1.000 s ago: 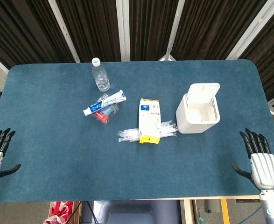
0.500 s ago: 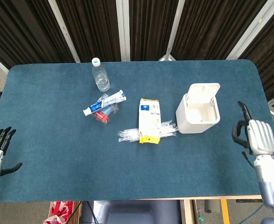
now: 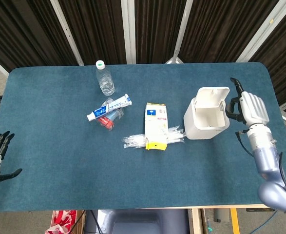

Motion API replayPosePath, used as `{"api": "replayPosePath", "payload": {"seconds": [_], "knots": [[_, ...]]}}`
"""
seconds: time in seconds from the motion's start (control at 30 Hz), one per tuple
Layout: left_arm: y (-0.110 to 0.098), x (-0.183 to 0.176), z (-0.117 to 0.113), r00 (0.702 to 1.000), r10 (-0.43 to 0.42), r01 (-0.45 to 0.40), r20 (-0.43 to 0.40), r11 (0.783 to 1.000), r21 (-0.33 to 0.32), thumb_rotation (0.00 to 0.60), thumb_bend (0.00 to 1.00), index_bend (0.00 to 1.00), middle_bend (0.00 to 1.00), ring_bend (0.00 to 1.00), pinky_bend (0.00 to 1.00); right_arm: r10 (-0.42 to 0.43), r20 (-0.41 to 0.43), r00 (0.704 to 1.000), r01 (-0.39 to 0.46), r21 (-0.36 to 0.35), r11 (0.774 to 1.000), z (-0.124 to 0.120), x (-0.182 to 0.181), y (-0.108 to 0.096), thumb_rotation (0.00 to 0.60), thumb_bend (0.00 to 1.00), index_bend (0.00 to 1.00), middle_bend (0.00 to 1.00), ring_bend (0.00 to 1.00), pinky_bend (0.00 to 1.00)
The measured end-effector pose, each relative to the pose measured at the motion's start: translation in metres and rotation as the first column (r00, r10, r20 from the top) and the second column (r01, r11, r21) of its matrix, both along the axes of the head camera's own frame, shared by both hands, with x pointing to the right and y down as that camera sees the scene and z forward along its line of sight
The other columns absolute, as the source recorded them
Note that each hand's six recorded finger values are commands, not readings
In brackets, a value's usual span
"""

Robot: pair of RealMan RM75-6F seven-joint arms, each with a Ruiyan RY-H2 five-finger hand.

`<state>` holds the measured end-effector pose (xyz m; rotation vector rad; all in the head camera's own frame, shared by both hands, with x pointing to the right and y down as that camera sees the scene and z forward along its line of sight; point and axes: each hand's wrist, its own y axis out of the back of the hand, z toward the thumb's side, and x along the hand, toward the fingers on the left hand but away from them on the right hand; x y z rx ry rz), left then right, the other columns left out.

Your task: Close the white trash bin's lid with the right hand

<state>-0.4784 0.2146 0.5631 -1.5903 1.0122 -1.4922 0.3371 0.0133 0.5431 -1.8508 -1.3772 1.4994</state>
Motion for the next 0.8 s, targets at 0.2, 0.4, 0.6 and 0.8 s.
{"api": "replayPosePath", "payload": {"seconds": [0.2,0.4,0.6,0.8], "knots": [[0.000,-0.001,-0.002,1.000,0.003,-0.003,0.000,1.000,0.006,0.600,0.00,0.00,0.00,0.00,0.00,0.048,0.035,0.998,-0.045,-0.066,0.997,0.014,-0.013,-0.015,0.600,0.65,0.02,0.74,0.89,0.83],[0.001,-0.003,-0.002,1.000,0.006,-0.006,0.011,1.000,0.007,0.600,0.00,0.00,0.00,0.00,0.00,0.072,0.051,0.996,-0.067,-0.105,0.992,0.026,-0.022,-0.019,0.600,0.65,0.03,0.74,0.89,0.83],[0.001,-0.003,-0.003,1.000,0.008,-0.008,0.014,1.000,0.013,0.600,0.00,0.00,0.00,0.00,0.00,0.067,0.048,0.997,-0.061,-0.116,0.991,0.031,-0.027,-0.020,0.600,0.65,0.20,0.74,0.89,0.83],[0.000,-0.003,-0.003,1.000,0.007,-0.008,0.010,1.000,0.012,0.600,0.00,0.00,0.00,0.00,0.00,0.068,0.043,0.997,-0.062,-0.122,0.991,0.035,-0.032,-0.020,0.600,0.65,0.34,0.74,0.89,0.83]]}}
